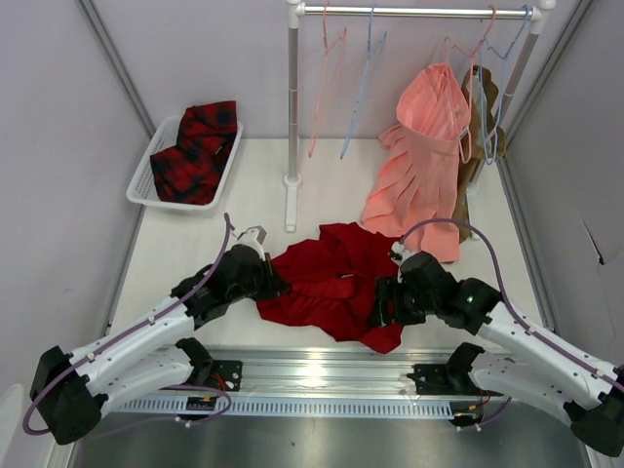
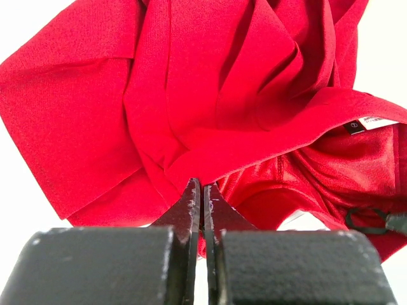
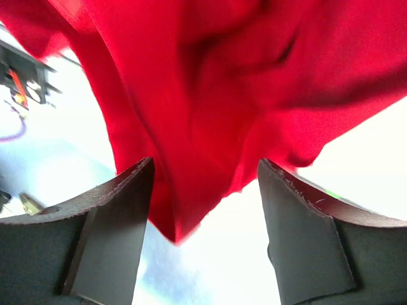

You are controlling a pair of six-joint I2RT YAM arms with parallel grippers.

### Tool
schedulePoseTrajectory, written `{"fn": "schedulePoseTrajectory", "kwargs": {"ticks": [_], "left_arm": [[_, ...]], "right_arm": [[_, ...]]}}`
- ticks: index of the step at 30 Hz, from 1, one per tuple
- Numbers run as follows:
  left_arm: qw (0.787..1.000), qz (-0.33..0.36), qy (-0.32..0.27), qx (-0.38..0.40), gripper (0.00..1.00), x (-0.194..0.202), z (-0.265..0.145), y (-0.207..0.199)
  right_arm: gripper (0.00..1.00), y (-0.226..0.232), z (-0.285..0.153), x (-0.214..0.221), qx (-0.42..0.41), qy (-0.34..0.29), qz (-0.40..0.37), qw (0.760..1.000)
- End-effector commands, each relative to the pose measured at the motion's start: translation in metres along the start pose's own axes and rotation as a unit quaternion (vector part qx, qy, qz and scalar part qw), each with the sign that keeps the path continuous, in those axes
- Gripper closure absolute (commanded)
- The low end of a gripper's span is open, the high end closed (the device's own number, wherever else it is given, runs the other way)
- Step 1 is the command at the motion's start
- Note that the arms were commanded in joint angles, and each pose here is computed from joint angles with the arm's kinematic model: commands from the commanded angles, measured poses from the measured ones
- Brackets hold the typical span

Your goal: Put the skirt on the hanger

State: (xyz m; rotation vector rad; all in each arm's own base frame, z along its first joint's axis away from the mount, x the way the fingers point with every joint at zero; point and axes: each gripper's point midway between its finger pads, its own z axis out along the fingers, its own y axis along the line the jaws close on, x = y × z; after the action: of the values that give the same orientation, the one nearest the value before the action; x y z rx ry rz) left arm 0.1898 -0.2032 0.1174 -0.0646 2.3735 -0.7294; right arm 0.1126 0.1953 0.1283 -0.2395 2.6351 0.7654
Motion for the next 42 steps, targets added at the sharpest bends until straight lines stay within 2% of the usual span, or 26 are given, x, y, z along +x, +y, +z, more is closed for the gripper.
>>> {"fn": "schedulePoseTrajectory", "kwargs": {"ticks": [1, 6, 9, 12, 13, 15, 16, 17, 18, 20, 21, 22, 24, 25, 26, 28, 31, 32, 36, 38, 42], "left_arm": [[1.0, 0.008, -0.017, 0.02, 1.0, -0.012, -0.005, -0.011], [0.999, 0.007, -0.021, 0.024, 1.0, -0.014, -0.008, -0.013], [0.999, 0.007, -0.023, 0.029, 1.0, -0.015, -0.01, -0.015], [0.999, 0.012, -0.021, 0.042, 1.0, -0.015, -0.012, -0.02], [0.999, 0.015, -0.02, 0.045, 1.0, -0.015, -0.012, -0.021], [0.995, 0.017, -0.007, 0.096, 1.0, -0.012, -0.015, -0.039], [0.993, 0.015, -0.003, 0.114, 1.0, -0.013, -0.016, -0.045], [0.991, 0.011, -0.001, 0.133, 1.0, -0.014, -0.018, -0.052], [0.987, 0.001, -0.005, 0.158, 1.0, -0.017, -0.018, -0.06], [0.979, -0.014, 0.003, 0.203, 1.0, -0.02, -0.024, -0.071], [0.975, -0.03, 0.005, 0.222, 1.0, -0.022, -0.026, -0.075], [0.966, -0.036, -0.002, 0.255, 1.0, -0.033, -0.032, -0.082], [0.955, -0.06, -0.014, 0.289, 1.0, -0.047, -0.042, -0.09], [0.947, -0.063, -0.025, 0.315, 1.0, -0.057, -0.049, -0.092], [0.942, -0.07, -0.032, 0.327, 1.0, -0.063, -0.053, -0.093], [0.934, -0.091, -0.049, 0.341, 1.0, -0.078, -0.061, -0.092], [0.926, -0.11, -0.059, 0.357, 1.0, -0.084, -0.067, -0.087], [0.915, -0.121, -0.065, 0.379, 1.0, -0.089, -0.074, -0.092], [0.917, -0.159, -0.058, 0.362, 1.0, -0.077, -0.054, -0.07], [0.92, -0.174, -0.055, 0.347, 1.0, -0.068, -0.042, -0.058], [0.925, -0.185, -0.041, 0.329, 1.0, -0.055, -0.025, -0.045]], "right_arm": [[0.27, -0.004, -0.016, 0.011, 0.04, 0.006, 0.044, 0.998], [0.26, -0.001, -0.016, 0.034, 0.04, 0.036, 0.061, 0.997], [0.31, 0.005, -0.011, 0.034, 0.023, 0.032, 0.078, 0.996], [0.56, 0.011, -0.002, 0.022, 0.006, 0.007, 0.086, 0.996], [0.71, 0.011, -0.001, 0.015, 0.004, -0.005, 0.087, 0.996], [0.84, 0.019, -0.001, -0.017, -0.027, -0.06, 0.079, 0.995], [0.96, 0.022, -0.003, -0.031, -0.04, -0.082, 0.076, 0.993], [1.0, 0.026, -0.006, -0.046, -0.056, -0.105, 0.07, 0.99], [1.0, 0.044, -0.016, -0.069, -0.109, -0.136, 0.046, 0.984], [1.0, 0.041, -0.033, -0.115, -0.144, -0.196, 0.058, 0.968], [1.0, 0.063, -0.049, -0.137, -0.21, -0.216, 0.035, 0.953], [1.0, 0.057, -0.06, -0.16, -0.218, -0.246, 0.042, 0.944], [1.0, 0.081, -0.092, -0.187, -0.278, -0.282, 0.0, 0.918], [1.0, 0.083, -0.096, -0.196, -0.285, -0.287, -0.002, 0.915], [1.0, 0.091, -0.114, -0.209, -0.303, -0.317, -0.028, 0.898], [1.0, 0.103, -0.137, -0.221, -0.322, -0.341, -0.053, 0.882], [1.0, 0.119, -0.166, -0.22, -0.363, -0.364, -0.089, 0.853], [1.0, 0.126, -0.178, -0.217, -0.381, -0.378, -0.115, 0.836], [1.0, 0.113, -0.156, -0.196, -0.38, -0.355, -0.119, 0.846], [1.0, 0.093, -0.126, -0.174, -0.377, -0.334, -0.095, 0.859], [1.0, 0.046, -0.058, -0.127, -0.335, -0.274, -0.041, 0.9]]}}
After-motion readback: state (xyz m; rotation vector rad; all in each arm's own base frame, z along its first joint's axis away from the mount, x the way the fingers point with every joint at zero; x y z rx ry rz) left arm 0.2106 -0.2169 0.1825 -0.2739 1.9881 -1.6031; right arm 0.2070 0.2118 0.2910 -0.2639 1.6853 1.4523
